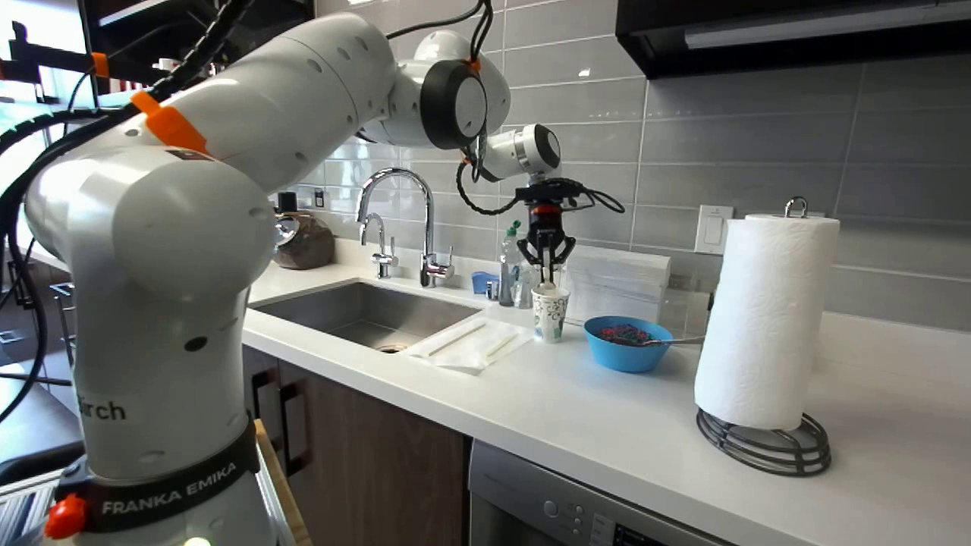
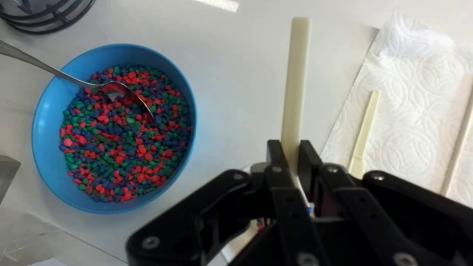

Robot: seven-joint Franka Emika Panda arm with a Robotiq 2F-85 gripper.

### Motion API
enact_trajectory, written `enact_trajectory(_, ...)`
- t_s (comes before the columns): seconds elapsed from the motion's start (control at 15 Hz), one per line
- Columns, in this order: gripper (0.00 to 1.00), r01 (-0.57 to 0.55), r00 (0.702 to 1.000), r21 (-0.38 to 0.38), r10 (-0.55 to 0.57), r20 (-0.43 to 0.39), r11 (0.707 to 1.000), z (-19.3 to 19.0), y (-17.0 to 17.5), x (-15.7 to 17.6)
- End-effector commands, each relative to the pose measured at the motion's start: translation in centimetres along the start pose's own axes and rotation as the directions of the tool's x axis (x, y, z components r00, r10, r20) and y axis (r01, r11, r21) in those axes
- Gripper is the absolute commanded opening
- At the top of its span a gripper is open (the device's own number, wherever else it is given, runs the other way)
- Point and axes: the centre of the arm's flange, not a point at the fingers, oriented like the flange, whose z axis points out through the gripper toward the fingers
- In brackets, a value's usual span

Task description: Use the white spoon to put the contents from the bowl into the cup on the left then put the spoon in the bowl.

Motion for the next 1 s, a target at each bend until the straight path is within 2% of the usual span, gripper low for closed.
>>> enact_trajectory(0.0, 0.04, 0.011, 0.999, -0.017, -0.011, 0.048, 1.0, -1.3, 1.8, 0.7)
enact_trajectory(0.4, 0.04, 0.026, 0.997, -0.03, -0.024, 0.07, 0.999, -1.4, 3.0, -0.1)
enact_trajectory(0.93, 0.04, 0.074, 0.991, -0.029, -0.07, 0.115, 0.997, -1.5, 3.0, 0.3)
